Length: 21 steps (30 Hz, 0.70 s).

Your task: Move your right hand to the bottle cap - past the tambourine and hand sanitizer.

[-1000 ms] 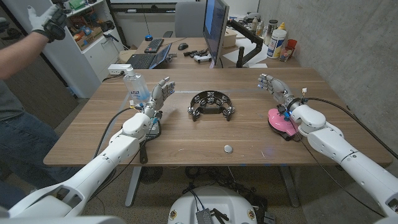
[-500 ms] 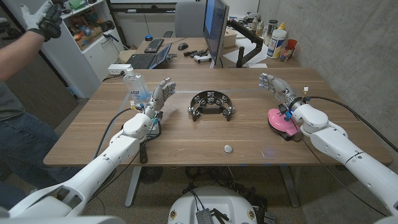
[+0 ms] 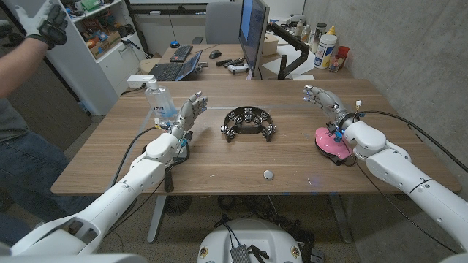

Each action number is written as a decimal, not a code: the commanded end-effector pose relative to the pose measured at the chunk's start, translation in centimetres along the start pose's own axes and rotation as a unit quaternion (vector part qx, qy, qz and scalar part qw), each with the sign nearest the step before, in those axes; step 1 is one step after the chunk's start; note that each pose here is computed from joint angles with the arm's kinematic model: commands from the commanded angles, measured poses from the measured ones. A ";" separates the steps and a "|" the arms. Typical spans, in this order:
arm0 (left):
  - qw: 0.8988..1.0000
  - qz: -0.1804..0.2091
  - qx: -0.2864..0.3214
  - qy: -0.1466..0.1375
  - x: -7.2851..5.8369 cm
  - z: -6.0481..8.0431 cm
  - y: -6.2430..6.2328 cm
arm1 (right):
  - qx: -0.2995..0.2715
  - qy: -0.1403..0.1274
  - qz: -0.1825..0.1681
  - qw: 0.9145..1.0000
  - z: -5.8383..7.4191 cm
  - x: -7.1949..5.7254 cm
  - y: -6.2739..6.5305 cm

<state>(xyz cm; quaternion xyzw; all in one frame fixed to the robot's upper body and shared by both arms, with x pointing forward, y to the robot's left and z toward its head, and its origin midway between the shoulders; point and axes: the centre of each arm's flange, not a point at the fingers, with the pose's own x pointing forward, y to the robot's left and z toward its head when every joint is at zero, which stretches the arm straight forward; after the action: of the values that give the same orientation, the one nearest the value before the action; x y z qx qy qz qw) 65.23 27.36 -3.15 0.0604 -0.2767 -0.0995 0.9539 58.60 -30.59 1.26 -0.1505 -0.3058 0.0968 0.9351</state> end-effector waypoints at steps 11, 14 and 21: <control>1.000 -0.010 0.004 -0.002 -0.1 0.4 -0.3 | -0.023 -0.022 0.015 0.999 1.7 -0.6 2.0; 1.000 -0.009 0.004 -0.003 -0.2 0.4 -0.2 | -0.026 -0.021 0.019 0.999 1.8 -0.5 2.1; 1.000 -0.008 0.006 -0.003 -0.2 0.5 0.1 | -0.036 -0.016 0.023 0.999 2.2 -0.5 2.5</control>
<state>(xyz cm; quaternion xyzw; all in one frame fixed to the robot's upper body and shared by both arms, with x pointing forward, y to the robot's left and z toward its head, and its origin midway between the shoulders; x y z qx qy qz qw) 64.95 27.17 -2.89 0.0664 -0.2792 -0.1058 0.9521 57.06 -28.66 1.68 -0.1752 -0.3233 0.1073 0.9237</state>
